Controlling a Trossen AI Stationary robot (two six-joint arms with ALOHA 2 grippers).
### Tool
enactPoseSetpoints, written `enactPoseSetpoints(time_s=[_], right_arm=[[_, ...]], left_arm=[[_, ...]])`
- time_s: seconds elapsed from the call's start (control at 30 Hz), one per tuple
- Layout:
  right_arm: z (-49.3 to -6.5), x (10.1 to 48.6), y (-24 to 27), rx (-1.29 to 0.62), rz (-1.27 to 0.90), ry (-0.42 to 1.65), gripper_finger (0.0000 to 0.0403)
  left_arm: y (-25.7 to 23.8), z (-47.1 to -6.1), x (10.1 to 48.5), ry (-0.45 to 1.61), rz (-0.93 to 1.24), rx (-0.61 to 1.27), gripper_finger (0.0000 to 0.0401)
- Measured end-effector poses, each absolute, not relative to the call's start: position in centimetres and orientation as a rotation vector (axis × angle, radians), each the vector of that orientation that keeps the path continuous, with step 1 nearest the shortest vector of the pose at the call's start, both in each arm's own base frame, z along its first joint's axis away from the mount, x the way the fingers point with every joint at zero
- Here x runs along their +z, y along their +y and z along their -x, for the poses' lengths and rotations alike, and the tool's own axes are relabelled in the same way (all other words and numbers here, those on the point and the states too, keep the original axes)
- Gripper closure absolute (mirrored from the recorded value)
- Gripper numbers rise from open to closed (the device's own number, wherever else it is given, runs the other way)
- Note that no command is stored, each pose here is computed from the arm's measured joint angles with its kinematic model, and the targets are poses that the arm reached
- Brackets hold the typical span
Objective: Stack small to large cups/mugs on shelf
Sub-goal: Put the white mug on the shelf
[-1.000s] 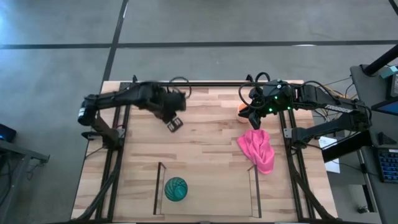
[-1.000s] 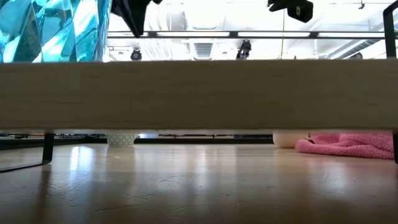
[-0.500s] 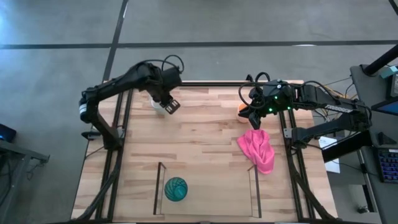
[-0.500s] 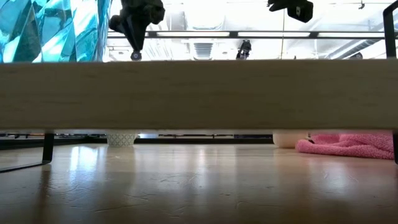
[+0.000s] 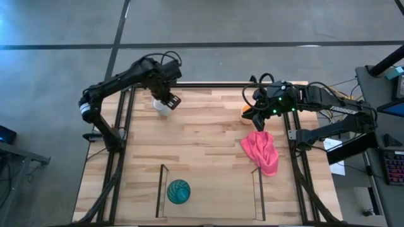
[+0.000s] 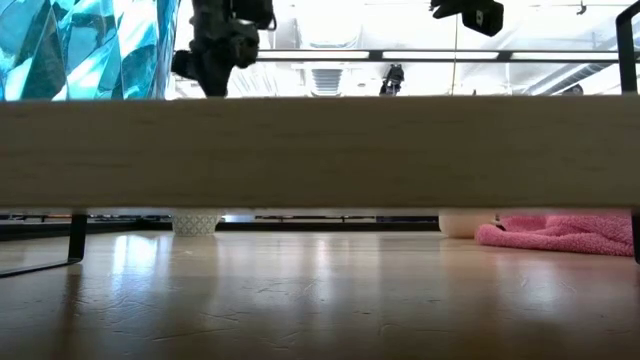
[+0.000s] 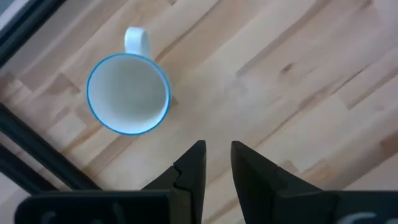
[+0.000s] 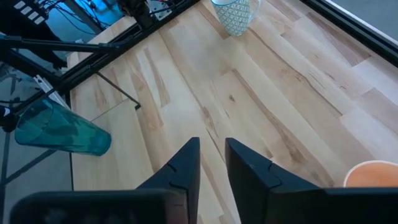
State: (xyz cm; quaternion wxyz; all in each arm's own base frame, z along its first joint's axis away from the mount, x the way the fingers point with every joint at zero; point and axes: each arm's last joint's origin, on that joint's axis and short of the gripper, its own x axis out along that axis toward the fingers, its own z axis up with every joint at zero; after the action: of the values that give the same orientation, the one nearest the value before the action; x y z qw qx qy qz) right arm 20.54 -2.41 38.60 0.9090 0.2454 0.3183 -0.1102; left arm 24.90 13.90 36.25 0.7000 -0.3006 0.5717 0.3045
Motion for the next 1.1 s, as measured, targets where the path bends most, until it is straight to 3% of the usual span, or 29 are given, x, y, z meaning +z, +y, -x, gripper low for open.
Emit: enactPoseSetpoints(time_s=[0.57, 1.1], right_arm=[[-20.5, 38.6, -2.4, -0.227, -0.506, 0.657, 0.0328], [-20.5, 38.5, -2.4, -0.228, -0.506, 0.658, 0.0329]], left_arm=[[15.6, -24.7, 30.4, 1.335, 0.727, 0.715, 0.0340], [17.0, -24.9, 29.1, 1.253, 0.718, 0.723, 0.0340]])
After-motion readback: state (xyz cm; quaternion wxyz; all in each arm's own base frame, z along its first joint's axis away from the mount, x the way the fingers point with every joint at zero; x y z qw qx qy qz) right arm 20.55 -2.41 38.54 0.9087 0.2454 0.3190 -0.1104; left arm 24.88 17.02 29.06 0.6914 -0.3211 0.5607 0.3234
